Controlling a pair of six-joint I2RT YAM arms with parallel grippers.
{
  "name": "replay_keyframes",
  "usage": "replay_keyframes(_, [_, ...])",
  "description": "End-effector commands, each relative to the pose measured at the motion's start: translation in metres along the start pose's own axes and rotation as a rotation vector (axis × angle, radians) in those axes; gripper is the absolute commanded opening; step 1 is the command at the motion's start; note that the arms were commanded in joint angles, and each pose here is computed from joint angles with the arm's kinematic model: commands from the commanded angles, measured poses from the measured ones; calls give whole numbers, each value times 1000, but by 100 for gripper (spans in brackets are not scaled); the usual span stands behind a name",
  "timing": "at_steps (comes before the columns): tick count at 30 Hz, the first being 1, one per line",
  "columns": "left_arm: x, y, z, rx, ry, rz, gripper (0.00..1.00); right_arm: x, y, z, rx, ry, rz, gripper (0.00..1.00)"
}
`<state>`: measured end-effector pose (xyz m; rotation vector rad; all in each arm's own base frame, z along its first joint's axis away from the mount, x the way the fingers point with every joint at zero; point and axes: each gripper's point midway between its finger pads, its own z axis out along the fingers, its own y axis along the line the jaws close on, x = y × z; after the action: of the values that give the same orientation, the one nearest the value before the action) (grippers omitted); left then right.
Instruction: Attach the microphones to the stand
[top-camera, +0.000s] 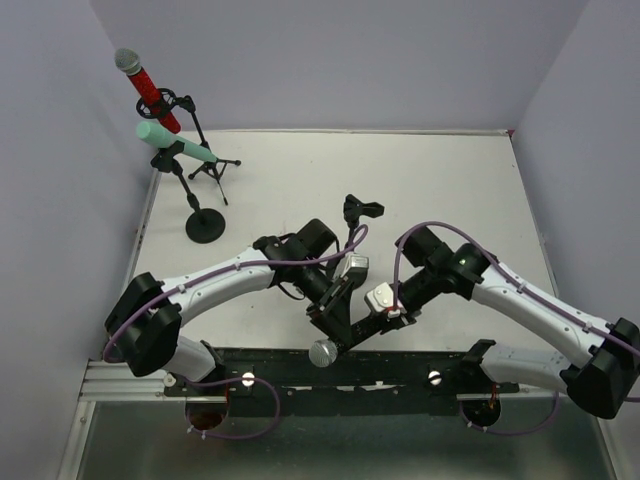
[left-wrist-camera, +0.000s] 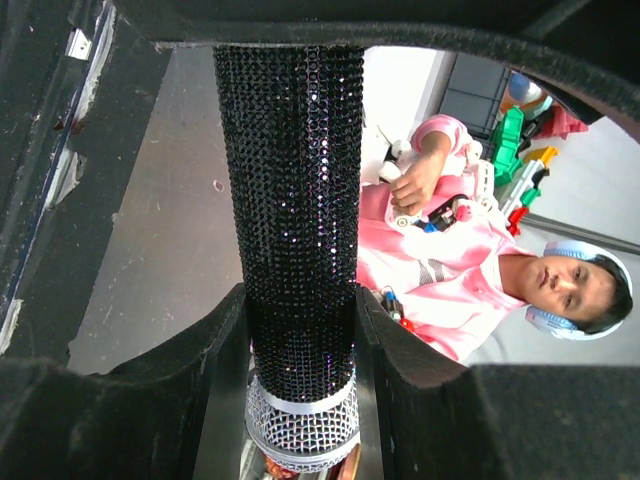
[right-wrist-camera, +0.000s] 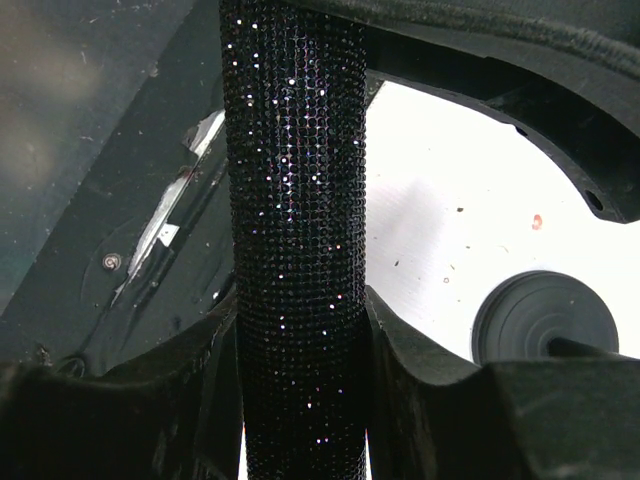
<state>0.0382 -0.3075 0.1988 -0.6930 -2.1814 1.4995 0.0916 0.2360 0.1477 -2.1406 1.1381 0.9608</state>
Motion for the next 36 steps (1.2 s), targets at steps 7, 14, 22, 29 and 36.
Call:
replay_keyframes(7, [5, -48, -38, -61, -164, 216, 66, -20, 25, -12, 11, -54, 54, 14])
replay_keyframes(14, [3, -50, -79, -227, -353, 406, 70, -34, 26, -29, 57, -95, 91, 13])
replay_keyframes(22, [-25, -64, -156, -618, -792, 996, 98, -72, -10, -75, 223, -213, 203, 13])
replay_keyframes(29, [-34, -80, -194, -753, -1113, 1375, 98, -121, -55, -121, 298, -314, 295, 13])
replay_keyframes(36, [-61, -81, -179, -698, -1155, 1592, 98, -139, -99, -165, 430, -423, 416, 13])
